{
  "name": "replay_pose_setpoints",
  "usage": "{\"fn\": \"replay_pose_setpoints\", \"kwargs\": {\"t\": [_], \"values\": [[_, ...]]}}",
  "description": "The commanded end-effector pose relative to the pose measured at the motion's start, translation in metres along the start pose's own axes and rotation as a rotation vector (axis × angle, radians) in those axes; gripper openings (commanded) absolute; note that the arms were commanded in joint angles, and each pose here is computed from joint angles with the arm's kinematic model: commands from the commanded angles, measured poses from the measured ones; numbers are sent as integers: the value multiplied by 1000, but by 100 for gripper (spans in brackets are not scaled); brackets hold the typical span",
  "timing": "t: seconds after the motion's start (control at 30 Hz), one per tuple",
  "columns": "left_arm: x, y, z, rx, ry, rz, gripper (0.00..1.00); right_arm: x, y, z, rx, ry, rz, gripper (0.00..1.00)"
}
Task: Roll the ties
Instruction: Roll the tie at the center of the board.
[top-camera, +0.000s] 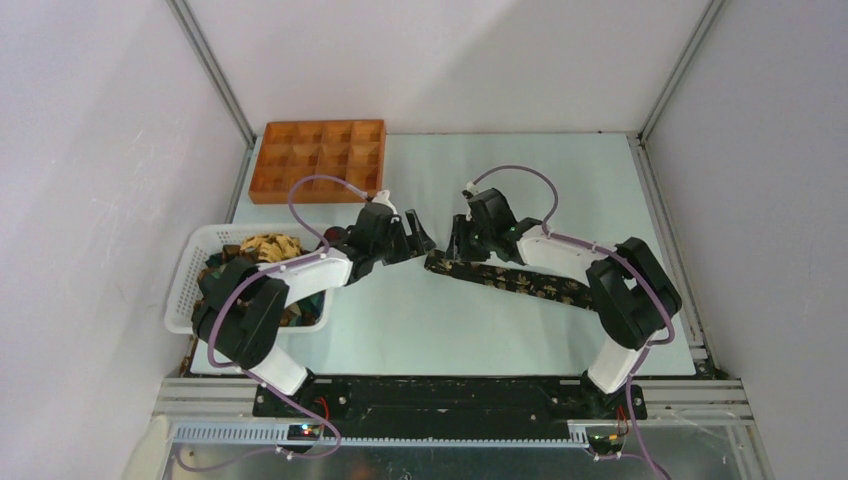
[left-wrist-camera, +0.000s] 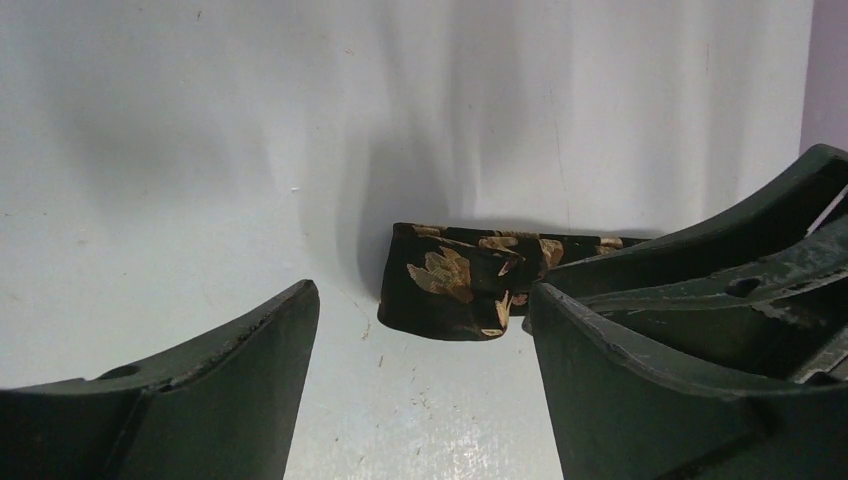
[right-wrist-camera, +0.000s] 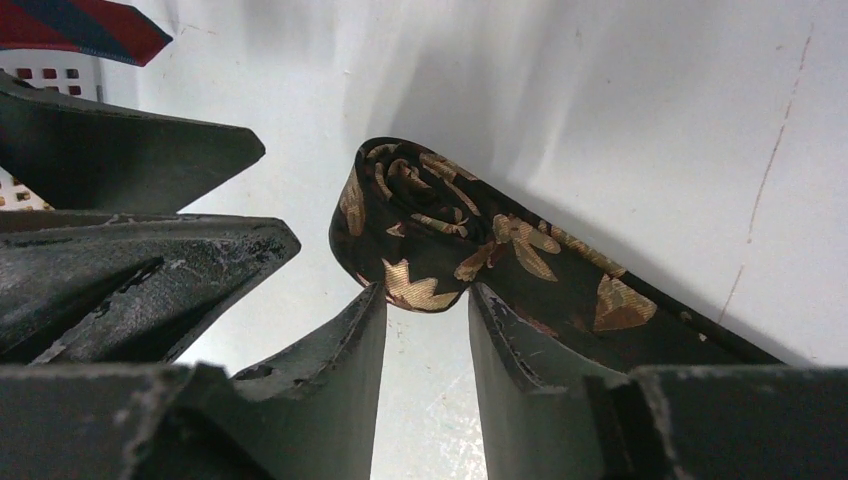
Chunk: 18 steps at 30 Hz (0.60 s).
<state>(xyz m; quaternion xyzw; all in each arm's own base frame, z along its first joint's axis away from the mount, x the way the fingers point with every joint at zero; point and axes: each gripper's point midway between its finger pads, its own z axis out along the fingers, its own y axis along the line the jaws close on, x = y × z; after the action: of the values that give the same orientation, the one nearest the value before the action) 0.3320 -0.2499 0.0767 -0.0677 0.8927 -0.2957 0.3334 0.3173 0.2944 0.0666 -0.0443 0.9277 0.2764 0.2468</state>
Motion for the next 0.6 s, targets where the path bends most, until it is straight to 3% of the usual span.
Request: {"fn": "replay_pose_setpoints", "kwargs": {"t": [0.0, 0.57], "values": [[-3, -7, 1, 32, -20, 4, 83, -7, 11, 4, -46, -24, 59, 40], [17, -3, 10, 83, 29, 28, 83, 11, -16, 27, 21, 26, 108, 23]]}}
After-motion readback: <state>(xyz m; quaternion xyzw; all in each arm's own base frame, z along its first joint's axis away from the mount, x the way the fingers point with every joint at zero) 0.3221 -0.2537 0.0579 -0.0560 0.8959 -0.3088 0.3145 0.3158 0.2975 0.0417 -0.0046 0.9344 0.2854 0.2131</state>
